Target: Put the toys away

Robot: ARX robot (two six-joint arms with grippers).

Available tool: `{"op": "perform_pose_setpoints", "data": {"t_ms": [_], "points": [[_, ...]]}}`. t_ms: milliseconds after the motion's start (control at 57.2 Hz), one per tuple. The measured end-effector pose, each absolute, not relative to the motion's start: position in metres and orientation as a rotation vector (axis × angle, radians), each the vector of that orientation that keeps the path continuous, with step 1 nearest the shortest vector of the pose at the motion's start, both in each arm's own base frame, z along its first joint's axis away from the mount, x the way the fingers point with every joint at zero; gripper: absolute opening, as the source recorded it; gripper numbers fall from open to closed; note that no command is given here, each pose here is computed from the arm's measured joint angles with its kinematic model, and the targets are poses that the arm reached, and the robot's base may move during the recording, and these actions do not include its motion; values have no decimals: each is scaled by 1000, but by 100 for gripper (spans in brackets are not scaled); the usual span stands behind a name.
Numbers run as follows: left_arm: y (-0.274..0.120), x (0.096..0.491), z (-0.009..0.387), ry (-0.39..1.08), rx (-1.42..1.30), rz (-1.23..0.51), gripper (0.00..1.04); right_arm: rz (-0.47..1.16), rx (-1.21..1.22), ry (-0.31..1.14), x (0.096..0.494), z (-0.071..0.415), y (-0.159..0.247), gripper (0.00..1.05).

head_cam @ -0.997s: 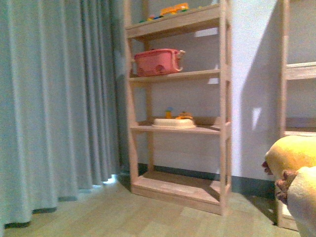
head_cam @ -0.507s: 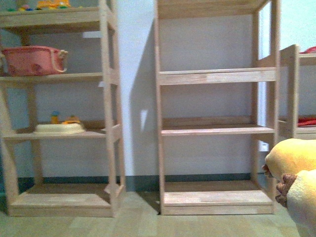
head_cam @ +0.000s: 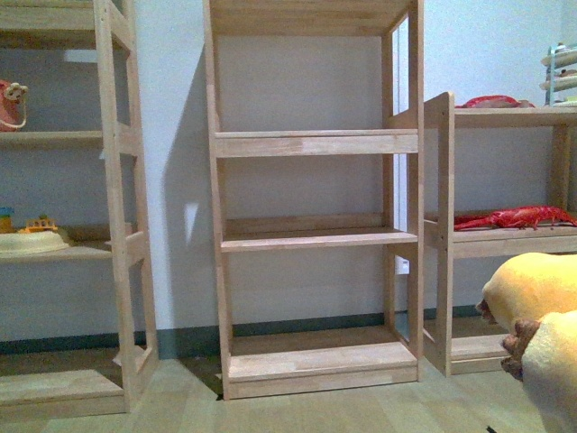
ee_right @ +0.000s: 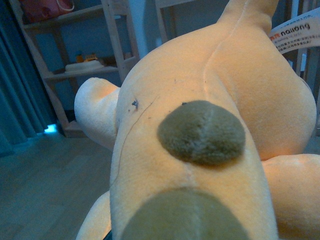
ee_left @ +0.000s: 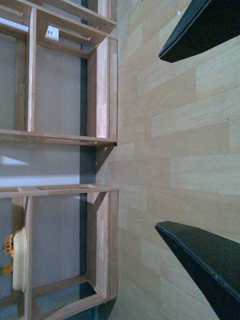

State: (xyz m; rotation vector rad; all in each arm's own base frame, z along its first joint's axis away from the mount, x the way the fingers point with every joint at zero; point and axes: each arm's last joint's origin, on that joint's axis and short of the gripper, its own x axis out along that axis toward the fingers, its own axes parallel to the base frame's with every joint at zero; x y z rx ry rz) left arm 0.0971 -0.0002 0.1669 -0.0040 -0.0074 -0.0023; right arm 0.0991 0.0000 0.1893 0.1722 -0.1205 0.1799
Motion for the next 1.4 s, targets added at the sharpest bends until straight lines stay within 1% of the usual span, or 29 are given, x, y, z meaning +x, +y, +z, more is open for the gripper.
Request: {"op": "perform_pose_setpoints", "data": {"t_ms": [1400], "points": [[0, 97, 167, -9, -4, -1, 99, 181, 172, -120, 99, 189, 0, 18]]}}
